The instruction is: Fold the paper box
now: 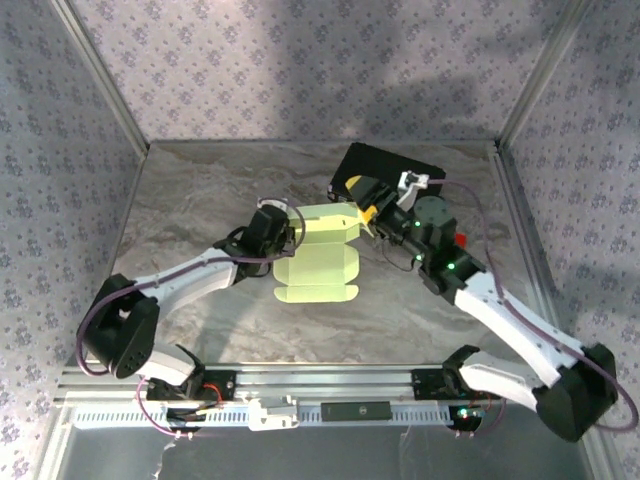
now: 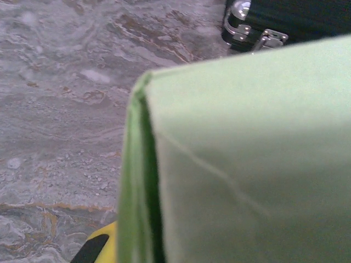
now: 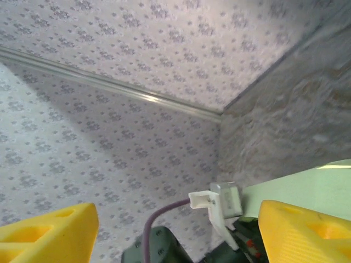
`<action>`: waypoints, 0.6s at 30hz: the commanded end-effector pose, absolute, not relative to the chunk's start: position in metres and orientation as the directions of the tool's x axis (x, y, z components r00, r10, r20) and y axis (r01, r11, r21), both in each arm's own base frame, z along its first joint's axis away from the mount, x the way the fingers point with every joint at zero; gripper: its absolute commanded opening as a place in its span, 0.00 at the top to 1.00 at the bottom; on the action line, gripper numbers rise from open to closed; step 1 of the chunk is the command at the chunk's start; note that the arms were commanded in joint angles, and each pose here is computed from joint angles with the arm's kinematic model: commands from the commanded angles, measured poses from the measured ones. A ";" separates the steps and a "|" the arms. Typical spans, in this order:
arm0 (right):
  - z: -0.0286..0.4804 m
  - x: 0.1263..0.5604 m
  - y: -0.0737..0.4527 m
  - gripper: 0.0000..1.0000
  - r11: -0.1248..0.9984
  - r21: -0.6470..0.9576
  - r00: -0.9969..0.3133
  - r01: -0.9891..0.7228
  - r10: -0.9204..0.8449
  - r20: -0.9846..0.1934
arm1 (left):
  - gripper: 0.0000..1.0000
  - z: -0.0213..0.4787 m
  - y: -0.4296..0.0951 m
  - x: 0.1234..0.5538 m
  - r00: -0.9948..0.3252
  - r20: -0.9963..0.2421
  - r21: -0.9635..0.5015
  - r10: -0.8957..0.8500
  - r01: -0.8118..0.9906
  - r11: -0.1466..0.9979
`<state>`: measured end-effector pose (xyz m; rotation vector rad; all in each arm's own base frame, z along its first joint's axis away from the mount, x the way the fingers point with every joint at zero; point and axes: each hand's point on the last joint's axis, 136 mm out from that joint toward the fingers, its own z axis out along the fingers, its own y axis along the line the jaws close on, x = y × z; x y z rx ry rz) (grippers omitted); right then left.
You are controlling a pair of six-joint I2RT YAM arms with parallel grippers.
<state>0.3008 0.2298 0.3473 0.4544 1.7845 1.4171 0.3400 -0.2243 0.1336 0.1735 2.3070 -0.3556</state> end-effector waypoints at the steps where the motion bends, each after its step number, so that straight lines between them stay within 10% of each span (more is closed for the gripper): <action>1: 0.305 0.287 0.203 0.24 0.570 0.817 -0.636 -0.085 0.601 -0.485 | 1.00 0.148 -0.237 0.323 -0.754 -0.652 -0.293 0.084 0.352 0.889; 18: 0.303 0.241 0.171 0.27 0.754 0.636 -0.659 -0.163 0.397 -0.639 | 1.00 0.155 -0.244 0.281 -0.833 -0.501 -0.401 0.234 0.464 0.790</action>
